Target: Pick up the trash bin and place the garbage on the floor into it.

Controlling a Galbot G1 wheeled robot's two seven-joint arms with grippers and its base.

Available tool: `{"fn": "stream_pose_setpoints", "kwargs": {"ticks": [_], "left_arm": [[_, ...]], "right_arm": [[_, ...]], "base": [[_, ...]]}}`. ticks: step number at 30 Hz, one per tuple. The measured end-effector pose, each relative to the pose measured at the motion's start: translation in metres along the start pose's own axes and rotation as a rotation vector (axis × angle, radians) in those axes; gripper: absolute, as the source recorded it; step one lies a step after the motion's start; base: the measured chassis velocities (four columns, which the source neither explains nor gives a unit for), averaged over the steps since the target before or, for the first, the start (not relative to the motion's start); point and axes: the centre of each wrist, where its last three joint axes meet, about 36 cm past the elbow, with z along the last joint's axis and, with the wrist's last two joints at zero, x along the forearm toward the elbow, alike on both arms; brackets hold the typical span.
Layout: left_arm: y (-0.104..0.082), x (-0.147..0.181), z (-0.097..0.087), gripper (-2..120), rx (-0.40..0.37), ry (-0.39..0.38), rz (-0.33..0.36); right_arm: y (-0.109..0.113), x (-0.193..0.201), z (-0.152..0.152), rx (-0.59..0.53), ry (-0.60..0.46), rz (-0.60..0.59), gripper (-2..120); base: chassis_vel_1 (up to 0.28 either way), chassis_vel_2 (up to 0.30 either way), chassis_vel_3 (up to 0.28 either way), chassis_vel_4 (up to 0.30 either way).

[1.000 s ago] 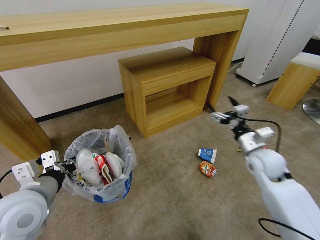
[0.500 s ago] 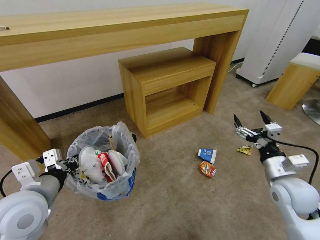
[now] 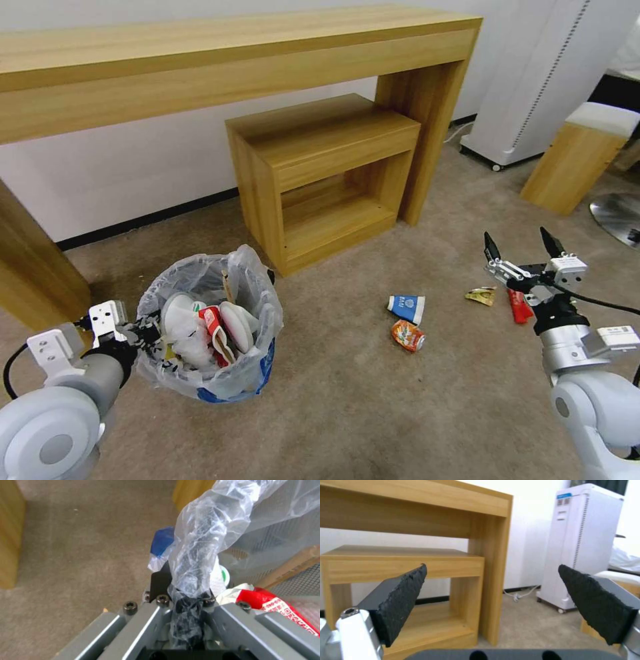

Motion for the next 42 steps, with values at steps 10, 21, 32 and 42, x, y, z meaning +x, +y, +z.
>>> {"fn": "stream_pose_setpoints", "kwargs": {"ticks": [10, 21, 32, 42], "left_arm": [[0.001, 0.0, 0.001, 1, 0.0, 0.004, 0.001], [0.001, -0.001, 0.002, 1, -0.005, 0.001, 0.013], [0.001, 0.001, 0.001, 1, -0.002, -0.009, 0.017], [0.001, 0.001, 0.003, 1, 0.0, -0.006, 0.017]], "right_arm": [[0.004, -0.001, 0.005, -0.014, 0.003, -0.011, 100], [0.003, -0.001, 0.007, -0.014, -0.005, -0.013, 100], [0.01, 0.001, 0.009, -0.032, 0.019, 0.024, 100], [0.011, 0.001, 0.011, -0.035, 0.008, 0.011, 100]], "base": [[-0.086, -0.084, -0.076, -0.083], [-0.122, -0.117, -0.113, -0.118], [-0.029, -0.031, -0.029, -0.029], [-0.014, 0.011, 0.01, -0.013]]}}
